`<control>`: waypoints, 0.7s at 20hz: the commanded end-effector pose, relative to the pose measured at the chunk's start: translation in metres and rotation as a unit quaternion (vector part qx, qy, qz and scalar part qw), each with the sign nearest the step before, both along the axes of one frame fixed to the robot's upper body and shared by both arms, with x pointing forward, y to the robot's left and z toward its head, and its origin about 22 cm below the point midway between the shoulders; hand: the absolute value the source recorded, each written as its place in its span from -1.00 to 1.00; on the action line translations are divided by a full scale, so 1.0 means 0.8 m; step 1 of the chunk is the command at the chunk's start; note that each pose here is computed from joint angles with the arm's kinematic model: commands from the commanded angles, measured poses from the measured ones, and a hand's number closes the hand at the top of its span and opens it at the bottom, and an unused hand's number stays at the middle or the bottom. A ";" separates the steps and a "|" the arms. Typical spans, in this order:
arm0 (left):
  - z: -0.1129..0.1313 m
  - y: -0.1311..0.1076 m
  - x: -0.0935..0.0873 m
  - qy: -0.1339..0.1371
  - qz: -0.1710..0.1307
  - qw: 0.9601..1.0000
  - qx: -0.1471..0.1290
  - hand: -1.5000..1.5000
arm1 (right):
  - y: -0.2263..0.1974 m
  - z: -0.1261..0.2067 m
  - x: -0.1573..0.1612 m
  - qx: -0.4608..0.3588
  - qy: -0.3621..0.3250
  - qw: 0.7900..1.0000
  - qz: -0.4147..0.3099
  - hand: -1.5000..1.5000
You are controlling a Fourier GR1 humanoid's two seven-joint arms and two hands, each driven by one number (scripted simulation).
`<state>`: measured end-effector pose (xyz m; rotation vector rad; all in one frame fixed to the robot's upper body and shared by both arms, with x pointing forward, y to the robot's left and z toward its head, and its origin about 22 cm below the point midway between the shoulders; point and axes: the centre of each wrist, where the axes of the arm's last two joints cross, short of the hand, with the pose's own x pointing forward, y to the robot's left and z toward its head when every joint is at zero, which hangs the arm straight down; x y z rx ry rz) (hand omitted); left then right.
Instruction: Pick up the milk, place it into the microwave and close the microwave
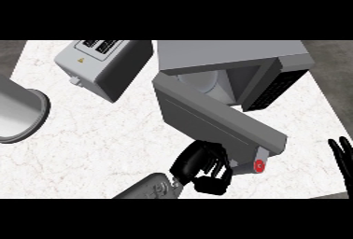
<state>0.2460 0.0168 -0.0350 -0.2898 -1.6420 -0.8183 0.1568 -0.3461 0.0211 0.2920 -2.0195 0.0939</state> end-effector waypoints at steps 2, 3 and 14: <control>0.033 -0.008 0.023 -0.018 0.062 0.994 -0.092 1.00 | -0.004 0.024 0.009 -0.009 -0.026 0.999 0.022 -1.00; 0.044 -0.010 0.025 -0.030 0.069 0.990 -0.119 1.00 | -0.001 0.027 0.013 -0.005 -0.031 0.999 0.020 -1.00; 0.079 -0.017 0.075 -0.084 0.128 0.976 -0.155 -1.00 | -0.001 0.046 0.024 0.010 -0.046 0.998 0.049 -1.00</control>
